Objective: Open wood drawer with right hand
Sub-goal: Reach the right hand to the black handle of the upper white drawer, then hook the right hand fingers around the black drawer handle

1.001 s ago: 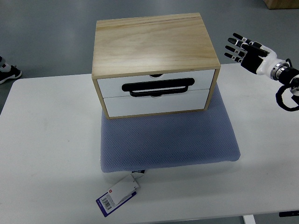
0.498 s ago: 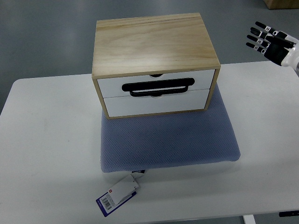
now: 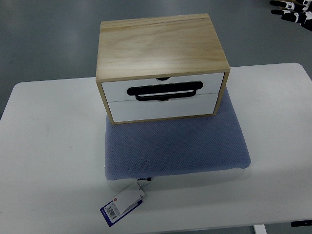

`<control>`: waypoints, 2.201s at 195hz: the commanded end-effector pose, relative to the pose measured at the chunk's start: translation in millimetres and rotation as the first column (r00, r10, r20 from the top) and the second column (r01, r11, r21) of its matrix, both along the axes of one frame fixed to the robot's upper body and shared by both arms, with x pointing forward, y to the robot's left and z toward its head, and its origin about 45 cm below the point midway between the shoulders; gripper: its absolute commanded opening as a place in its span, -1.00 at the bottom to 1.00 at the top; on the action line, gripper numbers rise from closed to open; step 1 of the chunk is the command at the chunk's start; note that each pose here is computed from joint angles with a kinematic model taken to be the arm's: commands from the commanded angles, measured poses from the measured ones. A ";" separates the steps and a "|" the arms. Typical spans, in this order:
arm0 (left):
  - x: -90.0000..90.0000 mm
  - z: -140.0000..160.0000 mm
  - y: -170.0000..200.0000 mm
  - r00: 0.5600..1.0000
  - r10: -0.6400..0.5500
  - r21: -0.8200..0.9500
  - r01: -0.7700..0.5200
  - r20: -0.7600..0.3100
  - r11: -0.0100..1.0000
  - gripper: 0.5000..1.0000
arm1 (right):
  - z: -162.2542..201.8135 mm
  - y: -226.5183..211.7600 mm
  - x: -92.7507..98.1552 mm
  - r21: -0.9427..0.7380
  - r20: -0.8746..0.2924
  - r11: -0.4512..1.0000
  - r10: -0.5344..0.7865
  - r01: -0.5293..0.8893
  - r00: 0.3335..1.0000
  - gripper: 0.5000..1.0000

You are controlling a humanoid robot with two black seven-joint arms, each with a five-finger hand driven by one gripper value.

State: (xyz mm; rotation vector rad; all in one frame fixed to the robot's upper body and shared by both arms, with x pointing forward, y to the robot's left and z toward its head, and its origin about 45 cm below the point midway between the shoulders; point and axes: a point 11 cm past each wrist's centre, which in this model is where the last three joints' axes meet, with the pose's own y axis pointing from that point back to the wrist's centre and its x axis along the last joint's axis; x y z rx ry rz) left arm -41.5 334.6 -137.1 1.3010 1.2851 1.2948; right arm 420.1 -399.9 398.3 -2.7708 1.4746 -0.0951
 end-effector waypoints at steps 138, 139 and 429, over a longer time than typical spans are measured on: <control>0.1 0.0 0.1 1.000 0.000 0.000 0.000 0.000 1.000 1.00 | -14.0 223.2 -70.5 -0.632 0.047 0.605 0.654 -0.485 0.755 0.74; 0.1 0.0 0.1 1.000 0.000 0.000 0.000 0.000 1.000 1.00 | -15.8 224.7 -70.6 -0.638 0.042 0.598 0.656 -0.486 0.753 0.75; 0.1 0.0 0.1 1.000 0.000 0.000 0.000 0.000 1.000 1.00 | -90.5 232.9 -26.1 -0.665 -0.148 0.553 0.562 -0.502 0.814 0.74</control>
